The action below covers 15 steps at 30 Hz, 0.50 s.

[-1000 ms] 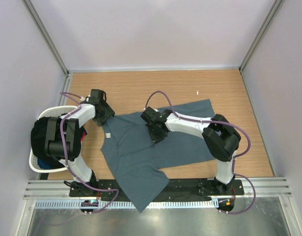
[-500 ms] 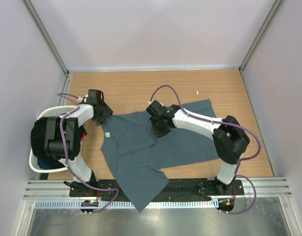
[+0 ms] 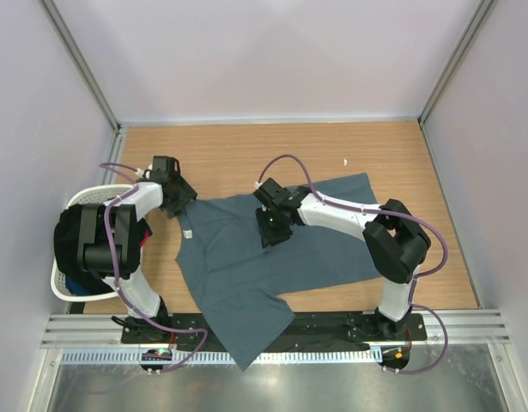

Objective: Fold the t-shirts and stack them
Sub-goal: Fold the tshirt

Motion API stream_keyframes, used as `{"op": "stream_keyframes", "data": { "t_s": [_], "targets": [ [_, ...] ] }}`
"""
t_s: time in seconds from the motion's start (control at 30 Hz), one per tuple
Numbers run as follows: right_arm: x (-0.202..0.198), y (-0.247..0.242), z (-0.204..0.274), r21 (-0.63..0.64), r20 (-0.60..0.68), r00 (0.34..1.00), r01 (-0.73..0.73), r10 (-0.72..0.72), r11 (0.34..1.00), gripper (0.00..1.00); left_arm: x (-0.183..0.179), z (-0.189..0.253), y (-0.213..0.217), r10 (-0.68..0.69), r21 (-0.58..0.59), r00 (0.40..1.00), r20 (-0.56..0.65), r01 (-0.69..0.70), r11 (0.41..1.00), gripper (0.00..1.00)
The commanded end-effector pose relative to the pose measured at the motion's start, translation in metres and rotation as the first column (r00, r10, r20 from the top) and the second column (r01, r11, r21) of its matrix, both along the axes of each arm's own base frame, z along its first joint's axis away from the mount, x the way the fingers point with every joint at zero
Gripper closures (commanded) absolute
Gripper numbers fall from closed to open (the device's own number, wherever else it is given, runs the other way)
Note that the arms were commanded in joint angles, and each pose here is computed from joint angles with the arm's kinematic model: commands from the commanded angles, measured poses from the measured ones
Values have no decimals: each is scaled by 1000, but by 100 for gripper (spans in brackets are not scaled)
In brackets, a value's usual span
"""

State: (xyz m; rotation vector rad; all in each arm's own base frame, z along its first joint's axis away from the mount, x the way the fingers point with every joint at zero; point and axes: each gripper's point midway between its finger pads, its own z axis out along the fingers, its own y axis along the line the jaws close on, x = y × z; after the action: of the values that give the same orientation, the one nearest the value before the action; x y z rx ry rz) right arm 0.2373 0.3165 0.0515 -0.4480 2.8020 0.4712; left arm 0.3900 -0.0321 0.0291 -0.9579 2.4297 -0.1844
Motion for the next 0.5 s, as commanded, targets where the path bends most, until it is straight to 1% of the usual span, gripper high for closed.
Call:
{"op": "stream_keyframes", "data": {
  "t_s": [0.0, 0.2, 0.3, 0.37, 0.4, 0.47],
  "targets": [
    [-1, 9, -9, 29, -16, 1000, 9, -9, 1000, 65, 2, -9, 7, -3, 8, 1000, -5, 3, 1000, 32],
    [2, 7, -17, 16, -16, 999, 37, -36, 999, 64, 3, -9, 5, -15, 0, 1000, -6, 15, 1000, 31],
    [6, 5, -17, -1, 7, 999, 43, -43, 999, 65, 3, -11, 5, -16, -6, 1000, -10, 16, 1000, 31],
    [8, 3, -18, -16, 16, 999, 41, -41, 999, 71, 5, -9, 5, -19, -10, 1000, -6, 19, 1000, 31],
    [8, 2, -17, -15, 15, 999, 42, -42, 999, 77, 5, -10, 6, -16, -9, 1000, -7, 16, 1000, 31],
    [6, 4, -16, -3, 10, 999, 38, -38, 999, 83, 5, -10, 6, -18, -11, 1000, -9, 18, 1000, 30]
  ]
}}
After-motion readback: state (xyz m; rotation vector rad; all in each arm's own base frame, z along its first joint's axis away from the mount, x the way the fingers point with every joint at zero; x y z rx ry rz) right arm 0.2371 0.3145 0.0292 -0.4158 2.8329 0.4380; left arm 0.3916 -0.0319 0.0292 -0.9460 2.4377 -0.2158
